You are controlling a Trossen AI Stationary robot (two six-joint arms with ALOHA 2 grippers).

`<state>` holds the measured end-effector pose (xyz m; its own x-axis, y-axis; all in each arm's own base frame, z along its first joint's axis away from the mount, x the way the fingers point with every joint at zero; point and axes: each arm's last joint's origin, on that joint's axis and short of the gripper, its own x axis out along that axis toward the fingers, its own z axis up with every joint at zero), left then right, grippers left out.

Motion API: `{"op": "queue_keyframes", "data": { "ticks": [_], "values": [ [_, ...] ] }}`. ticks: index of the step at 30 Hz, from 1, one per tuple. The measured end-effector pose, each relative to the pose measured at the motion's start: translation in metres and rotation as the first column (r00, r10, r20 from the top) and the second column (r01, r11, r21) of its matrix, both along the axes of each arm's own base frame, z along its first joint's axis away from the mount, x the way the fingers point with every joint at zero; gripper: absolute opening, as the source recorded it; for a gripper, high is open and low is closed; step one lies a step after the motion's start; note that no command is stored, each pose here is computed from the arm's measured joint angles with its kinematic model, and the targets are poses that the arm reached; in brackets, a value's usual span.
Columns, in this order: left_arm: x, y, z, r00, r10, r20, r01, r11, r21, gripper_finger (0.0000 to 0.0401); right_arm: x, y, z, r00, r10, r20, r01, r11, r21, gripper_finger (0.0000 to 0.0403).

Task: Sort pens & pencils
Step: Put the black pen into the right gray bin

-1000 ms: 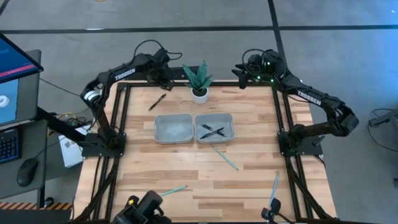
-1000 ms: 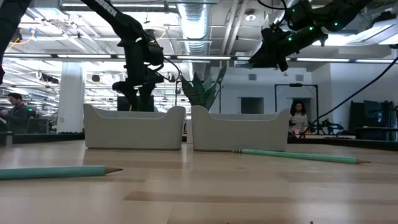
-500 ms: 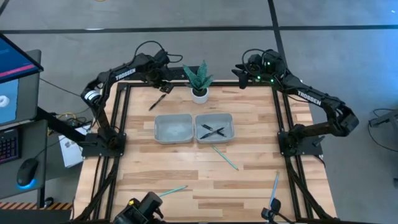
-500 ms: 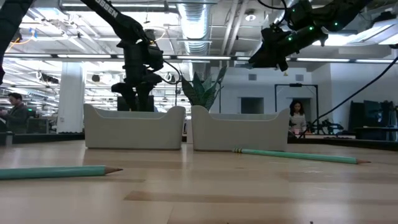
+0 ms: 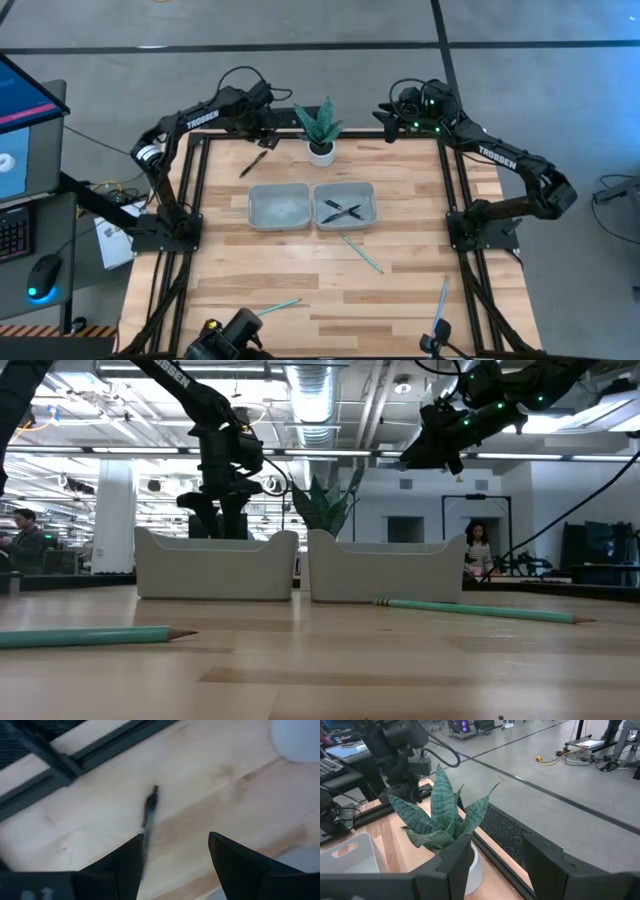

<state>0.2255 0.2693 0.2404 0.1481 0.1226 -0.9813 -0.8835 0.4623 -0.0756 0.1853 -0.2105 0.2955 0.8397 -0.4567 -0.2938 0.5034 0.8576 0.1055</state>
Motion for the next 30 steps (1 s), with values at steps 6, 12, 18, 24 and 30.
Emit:
{"op": "queue_keyframes", "data": {
  "ticks": [6,12,18,24,30],
  "values": [
    [0.004,0.008,-0.027,0.993,0.005,-0.118,-0.007,1.0,-0.023,0.021,0.0,0.0,0.0,1.0,0.0,0.0,0.0,1.0,0.0,0.0199],
    [0.012,0.013,-0.046,0.996,-0.027,-0.083,0.02,0.997,-0.078,0.021,0.0,0.0,-0.001,1.0,0.0,-0.005,0.0,1.0,0.007,0.0196],
    [0.013,0.016,-0.048,0.995,-0.055,-0.081,0.052,0.998,-0.044,0.021,0.0,0.0,-0.002,1.0,0.001,-0.013,-0.001,1.0,0.017,0.0199],
    [0.017,0.013,-0.048,0.983,-0.162,-0.089,0.159,0.986,-0.042,0.021,0.0,0.001,-0.003,1.0,0.001,-0.02,-0.001,1.0,0.025,0.0196],
    [0.018,0.011,-0.051,0.97,-0.224,-0.097,0.221,0.975,-0.038,0.021,0.0,0.001,-0.003,1.0,0.001,-0.02,-0.001,1.0,0.024,0.0198]
  ]
}}
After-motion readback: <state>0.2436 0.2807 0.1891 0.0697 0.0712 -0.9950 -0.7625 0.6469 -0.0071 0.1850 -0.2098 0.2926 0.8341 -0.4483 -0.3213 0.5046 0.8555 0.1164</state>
